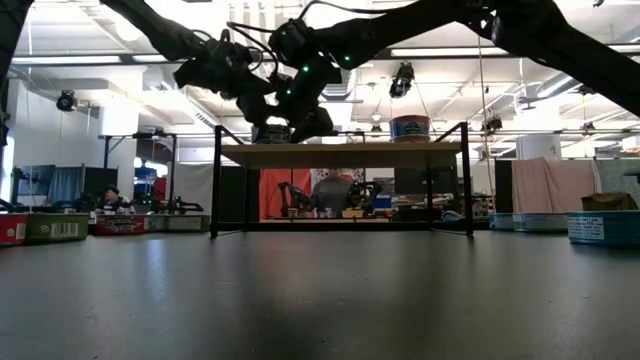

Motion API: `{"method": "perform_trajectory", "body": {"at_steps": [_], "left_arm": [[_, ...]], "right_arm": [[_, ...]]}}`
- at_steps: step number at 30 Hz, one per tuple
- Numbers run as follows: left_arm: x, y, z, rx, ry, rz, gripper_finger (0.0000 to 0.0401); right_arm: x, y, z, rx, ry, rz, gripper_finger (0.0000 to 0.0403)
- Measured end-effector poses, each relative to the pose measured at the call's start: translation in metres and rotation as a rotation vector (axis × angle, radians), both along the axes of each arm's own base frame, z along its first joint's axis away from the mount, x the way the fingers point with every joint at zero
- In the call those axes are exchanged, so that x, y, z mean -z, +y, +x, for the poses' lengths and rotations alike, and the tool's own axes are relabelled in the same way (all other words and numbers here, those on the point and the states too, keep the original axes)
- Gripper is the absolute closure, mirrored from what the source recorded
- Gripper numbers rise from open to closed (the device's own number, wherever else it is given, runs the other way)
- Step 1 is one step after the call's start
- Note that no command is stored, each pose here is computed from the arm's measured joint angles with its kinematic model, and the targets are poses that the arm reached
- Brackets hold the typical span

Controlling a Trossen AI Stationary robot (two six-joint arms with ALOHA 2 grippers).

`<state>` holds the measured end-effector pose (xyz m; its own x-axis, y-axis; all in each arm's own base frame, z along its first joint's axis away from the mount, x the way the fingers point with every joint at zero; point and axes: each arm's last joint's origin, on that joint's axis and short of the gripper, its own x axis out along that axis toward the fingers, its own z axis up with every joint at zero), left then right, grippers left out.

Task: Stack canned seafood by type on shelf
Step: Stack the blue tuna can on top of the blue tuna can

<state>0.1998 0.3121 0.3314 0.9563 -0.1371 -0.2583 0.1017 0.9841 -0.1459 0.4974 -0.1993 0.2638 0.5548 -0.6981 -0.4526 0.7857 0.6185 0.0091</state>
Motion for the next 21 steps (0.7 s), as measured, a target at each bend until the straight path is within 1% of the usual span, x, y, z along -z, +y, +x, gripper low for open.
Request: {"method": "perform_trajectory", "body": {"at_steps": [7, 10, 14, 18, 21], "left_arm": [[0.0, 0.0, 0.0, 0.004, -0.002, 0.015, 0.0401], [0.0, 0.0, 0.0, 0.006, -0.003, 0.022, 0.0401], [0.0, 0.0, 0.0, -0.006, 0.005, 0.036, 0.0401], [0.002, 0.001, 0.001, -0.043, 0.036, 0.054, 0.0401], [0.004, 0.001, 0.001, -0.061, 0.052, 0.06, 0.0401]], "right_arm": [[-0.003, 0.003, 0.001, 0.011, -0.008, -0.014, 0.0035], [-0.004, 0.003, 0.001, 0.046, -0.008, -0.038, 0.0035], [-0.01, 0.002, 0.003, 0.049, -0.049, -0.068, 0.0035], [-0.01, 0.0, 0.001, 0.053, -0.055, -0.053, 0.0035], [-0.004, -0.001, 0.001, 0.041, -0.038, -0.038, 0.0035]]}}
